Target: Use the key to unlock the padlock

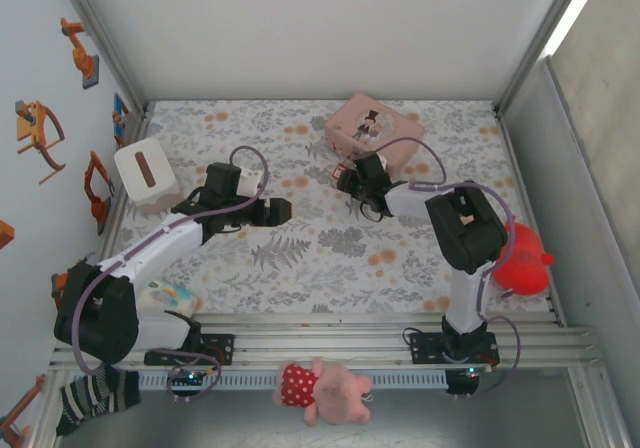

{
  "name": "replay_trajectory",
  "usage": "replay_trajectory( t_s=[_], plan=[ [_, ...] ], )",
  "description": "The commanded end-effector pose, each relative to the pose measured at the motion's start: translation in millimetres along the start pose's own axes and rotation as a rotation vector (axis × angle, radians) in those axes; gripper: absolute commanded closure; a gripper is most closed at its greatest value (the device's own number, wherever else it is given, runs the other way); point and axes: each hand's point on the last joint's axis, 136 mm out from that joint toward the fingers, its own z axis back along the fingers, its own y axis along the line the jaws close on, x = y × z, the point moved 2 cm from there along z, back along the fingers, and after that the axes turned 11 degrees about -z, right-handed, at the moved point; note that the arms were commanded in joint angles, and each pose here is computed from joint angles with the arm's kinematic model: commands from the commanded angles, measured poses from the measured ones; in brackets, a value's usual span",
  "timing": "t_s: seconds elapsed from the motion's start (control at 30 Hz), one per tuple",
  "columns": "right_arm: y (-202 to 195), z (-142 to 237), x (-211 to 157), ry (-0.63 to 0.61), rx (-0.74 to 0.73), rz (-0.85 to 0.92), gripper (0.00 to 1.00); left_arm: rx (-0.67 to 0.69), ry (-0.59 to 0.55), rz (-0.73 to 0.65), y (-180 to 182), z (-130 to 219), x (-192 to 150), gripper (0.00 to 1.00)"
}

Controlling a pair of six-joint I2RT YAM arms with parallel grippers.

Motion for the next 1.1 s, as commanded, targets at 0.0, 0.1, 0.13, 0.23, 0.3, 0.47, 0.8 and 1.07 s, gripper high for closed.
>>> replay_trajectory(
  t_s=[0.0, 0.1, 0.13, 0.23, 0.3, 0.47, 0.8, 1.07],
  plan=[
    [14.3, -1.3, 14.0, -0.084, 0.067, -0.083, 0.41, -0.032, -0.006, -0.035, -5.3, 2.3, 0.7, 0.19],
    [14.1, -7.2, 12.1, -0.077, 0.068, -0.063, 0.42, -0.035, -0.005, -0.033, -5.1, 2.5, 0.0, 0.19],
    [14.7, -9.1, 12.4, -0.079, 0.076, -0.062, 0.42, -0.035, -0.006, -0.033, -5.2, 2.8, 0.3, 0.19],
    [16.4, -17.2, 10.7, -0.078, 0.103, -0.055, 0.42, -0.03, 0.002, -0.026, -4.7, 3.5, 0.2, 0.19],
    [17.4, -24.3, 9.5, -0.071, 0.104, -0.058, 0.42, -0.017, 0.003, -0.02, -3.1, 4.9, -2.3, 0.19],
    [12.9, -38.9, 6.9, -0.071, 0.088, -0.073, 0.44, 0.005, -0.018, 0.002, -2.0, 13.6, -5.6, 0.19],
    [21.3, -53.1, 6.0, -0.068, 0.149, -0.049, 0.51, 0.011, -0.023, 0.029, -2.8, 21.4, -1.0, 0.18],
    [25.0, -60.5, 7.1, -0.056, 0.154, -0.063, 0.56, 0.009, -0.005, 0.037, 0.8, 12.9, -0.3, 0.18]
  ],
)
